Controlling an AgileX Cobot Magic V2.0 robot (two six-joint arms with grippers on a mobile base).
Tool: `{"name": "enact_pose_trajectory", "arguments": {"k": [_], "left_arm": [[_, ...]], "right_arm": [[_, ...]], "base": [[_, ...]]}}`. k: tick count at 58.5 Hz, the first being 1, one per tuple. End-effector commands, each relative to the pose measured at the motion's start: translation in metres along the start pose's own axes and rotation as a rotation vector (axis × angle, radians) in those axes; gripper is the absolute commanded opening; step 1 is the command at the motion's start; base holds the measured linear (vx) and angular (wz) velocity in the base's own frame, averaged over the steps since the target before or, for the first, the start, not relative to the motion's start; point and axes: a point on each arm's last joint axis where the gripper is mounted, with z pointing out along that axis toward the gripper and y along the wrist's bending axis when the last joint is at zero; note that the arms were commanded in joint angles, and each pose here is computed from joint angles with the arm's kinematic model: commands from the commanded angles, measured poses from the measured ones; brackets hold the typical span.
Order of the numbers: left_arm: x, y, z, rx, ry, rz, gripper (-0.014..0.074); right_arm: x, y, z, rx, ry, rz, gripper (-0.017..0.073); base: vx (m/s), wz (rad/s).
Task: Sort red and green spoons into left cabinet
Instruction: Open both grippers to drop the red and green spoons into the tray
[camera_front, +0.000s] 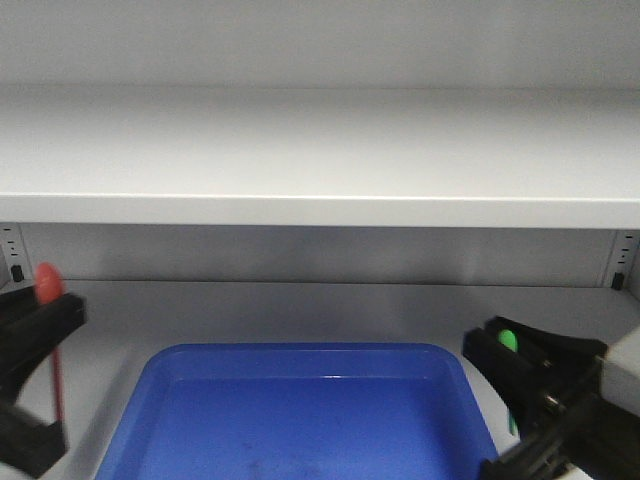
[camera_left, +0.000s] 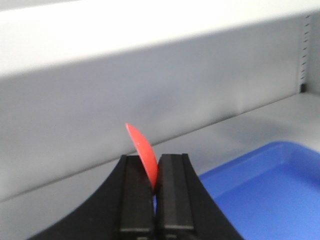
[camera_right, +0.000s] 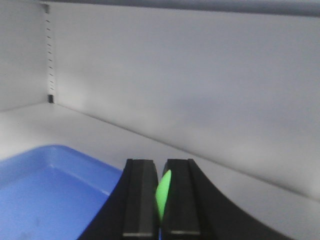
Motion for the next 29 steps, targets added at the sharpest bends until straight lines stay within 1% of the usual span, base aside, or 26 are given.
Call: {"name": "enact_pose_trajectory", "arguments": {"k": [1, 2, 3, 14, 20, 25, 29], "left_arm": [[-0.025, -0.006, 0.009, 0.021, -0.156, -0.01, 0.0], [-0.025, -0.008, 0.011, 0.028, -0.159, -0.01, 0.0], [-0.025, -0.01, 0.014, 0.037, -0.165, -0.011, 0.0], [-0.014, -0.035, 0.041, 0.128, -0.152, -0.015, 0.0], [-0.005, -0.049, 0.054, 0.17, -0.146, -0.016, 0.0], [0.002, -0.057, 0.065, 0.186, -0.151, -0.016, 0.0001], [0.009, -0.062, 0.073, 0.193, -0.142, -0.014, 0.0005]], "right_arm": [[-0.028, 0.003, 0.01, -0.069, -0.163, 0.007, -0.0004], [-0.029, 0.004, 0.012, -0.079, -0.167, 0.013, -0.0004], [-0.03, 0.004, 0.014, -0.091, -0.172, 0.006, -0.0004], [-0.032, 0.012, 0.036, -0.225, -0.179, 0.051, -0.0004], [-0.026, 0.017, 0.047, -0.295, -0.17, 0.043, -0.0004], [-0.018, 0.019, 0.054, -0.326, -0.161, 0.049, 0.0], [-0.012, 0.019, 0.059, -0.335, -0.148, 0.058, 0.001]], "base": [[0.0, 0.0], [0.0, 0.0], [0.0, 0.0], [0.0, 0.0], [0.0, 0.0], [0.0, 0.0], [0.0, 0.0]]}}
